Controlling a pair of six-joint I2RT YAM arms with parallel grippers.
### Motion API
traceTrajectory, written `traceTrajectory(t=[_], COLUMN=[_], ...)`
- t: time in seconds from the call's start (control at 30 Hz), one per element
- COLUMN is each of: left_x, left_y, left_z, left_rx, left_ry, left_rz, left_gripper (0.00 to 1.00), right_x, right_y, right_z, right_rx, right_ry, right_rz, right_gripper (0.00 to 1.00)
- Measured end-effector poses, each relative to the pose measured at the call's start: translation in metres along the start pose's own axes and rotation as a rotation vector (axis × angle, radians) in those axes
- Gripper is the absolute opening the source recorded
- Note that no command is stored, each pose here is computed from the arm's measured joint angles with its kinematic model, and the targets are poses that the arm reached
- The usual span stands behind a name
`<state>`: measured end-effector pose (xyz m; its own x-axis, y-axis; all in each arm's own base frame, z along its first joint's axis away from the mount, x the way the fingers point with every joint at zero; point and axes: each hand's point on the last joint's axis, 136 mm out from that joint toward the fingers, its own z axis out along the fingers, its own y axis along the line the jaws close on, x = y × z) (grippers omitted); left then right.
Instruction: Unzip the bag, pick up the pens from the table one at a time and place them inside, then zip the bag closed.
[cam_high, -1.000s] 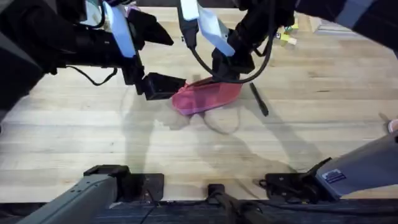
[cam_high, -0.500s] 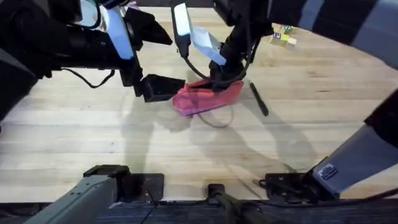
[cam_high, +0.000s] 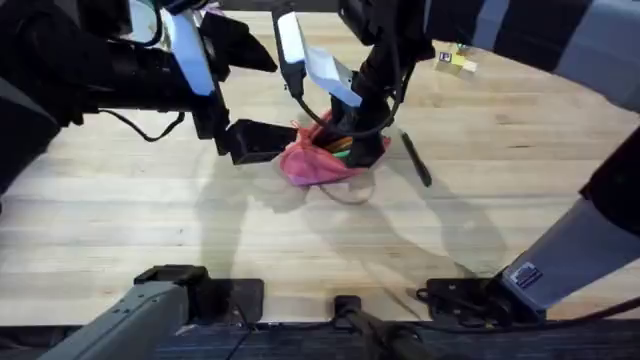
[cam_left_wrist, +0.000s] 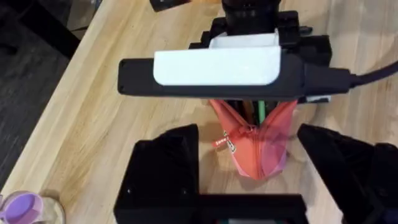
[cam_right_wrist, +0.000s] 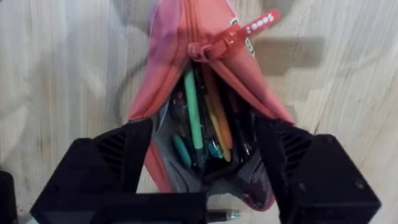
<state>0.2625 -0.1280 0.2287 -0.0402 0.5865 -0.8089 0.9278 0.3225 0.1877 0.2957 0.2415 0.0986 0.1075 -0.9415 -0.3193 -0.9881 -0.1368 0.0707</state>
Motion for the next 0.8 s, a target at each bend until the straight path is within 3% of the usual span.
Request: traceTrajectory(t=[0.5,0.8], left_x=[0.0,0.0], left_y=[0.0,0.001], left_z=[0.0,0.0], left_rx=[0.0,-0.003], left_ry=[0.0,-0.001], left_rz=[0.0,0.003], left_gripper=[0.993,0.993], right_x=[0.0,0.006], right_y=[0.0,0.003], right_z=[0.0,-0.013], right_rx=[0.0,0.001], right_ry=[0.0,0.058], right_rz=[0.006,0.218], right_gripper=[0.996,0.996])
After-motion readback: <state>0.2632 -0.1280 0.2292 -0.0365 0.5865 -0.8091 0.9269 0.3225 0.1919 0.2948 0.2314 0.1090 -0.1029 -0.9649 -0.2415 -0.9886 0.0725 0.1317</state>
